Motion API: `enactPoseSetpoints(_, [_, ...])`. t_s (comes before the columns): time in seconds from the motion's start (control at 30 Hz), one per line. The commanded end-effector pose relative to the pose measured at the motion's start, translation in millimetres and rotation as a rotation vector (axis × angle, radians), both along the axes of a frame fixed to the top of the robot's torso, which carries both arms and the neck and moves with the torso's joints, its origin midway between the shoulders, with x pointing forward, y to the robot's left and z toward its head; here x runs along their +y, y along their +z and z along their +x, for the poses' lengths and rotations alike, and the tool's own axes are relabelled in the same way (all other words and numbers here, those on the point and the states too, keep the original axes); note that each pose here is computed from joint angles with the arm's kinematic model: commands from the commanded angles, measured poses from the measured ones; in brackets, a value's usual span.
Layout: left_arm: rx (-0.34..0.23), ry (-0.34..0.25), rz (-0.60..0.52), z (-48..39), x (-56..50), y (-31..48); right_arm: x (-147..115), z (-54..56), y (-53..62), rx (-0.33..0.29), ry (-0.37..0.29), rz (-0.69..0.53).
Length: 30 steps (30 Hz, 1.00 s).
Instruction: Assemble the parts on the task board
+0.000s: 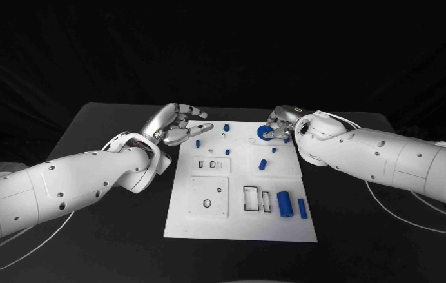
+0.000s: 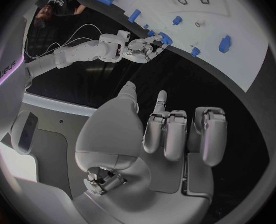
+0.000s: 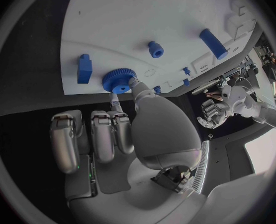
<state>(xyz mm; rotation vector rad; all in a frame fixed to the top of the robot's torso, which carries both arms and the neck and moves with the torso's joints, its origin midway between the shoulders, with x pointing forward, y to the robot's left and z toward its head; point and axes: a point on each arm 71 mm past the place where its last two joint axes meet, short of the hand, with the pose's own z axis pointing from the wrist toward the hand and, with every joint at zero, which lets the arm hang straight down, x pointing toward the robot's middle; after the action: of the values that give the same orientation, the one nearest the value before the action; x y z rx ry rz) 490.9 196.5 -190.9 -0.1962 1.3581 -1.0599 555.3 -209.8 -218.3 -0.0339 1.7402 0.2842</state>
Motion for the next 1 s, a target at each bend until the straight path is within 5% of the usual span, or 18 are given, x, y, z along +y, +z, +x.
enactPoseSetpoints(0.03, [-0.009, -0.008, -0.002, -0.4, -2.0, 1.0, -0.5, -0.3, 0.0, -0.008, -0.007, -0.011])
enactPoseSetpoints(1.0, [-0.01, -0.01, -0.001, 0.0, -2.6, 0.8, -3.2, -1.8, -0.8, -0.003, -0.009, -0.022])
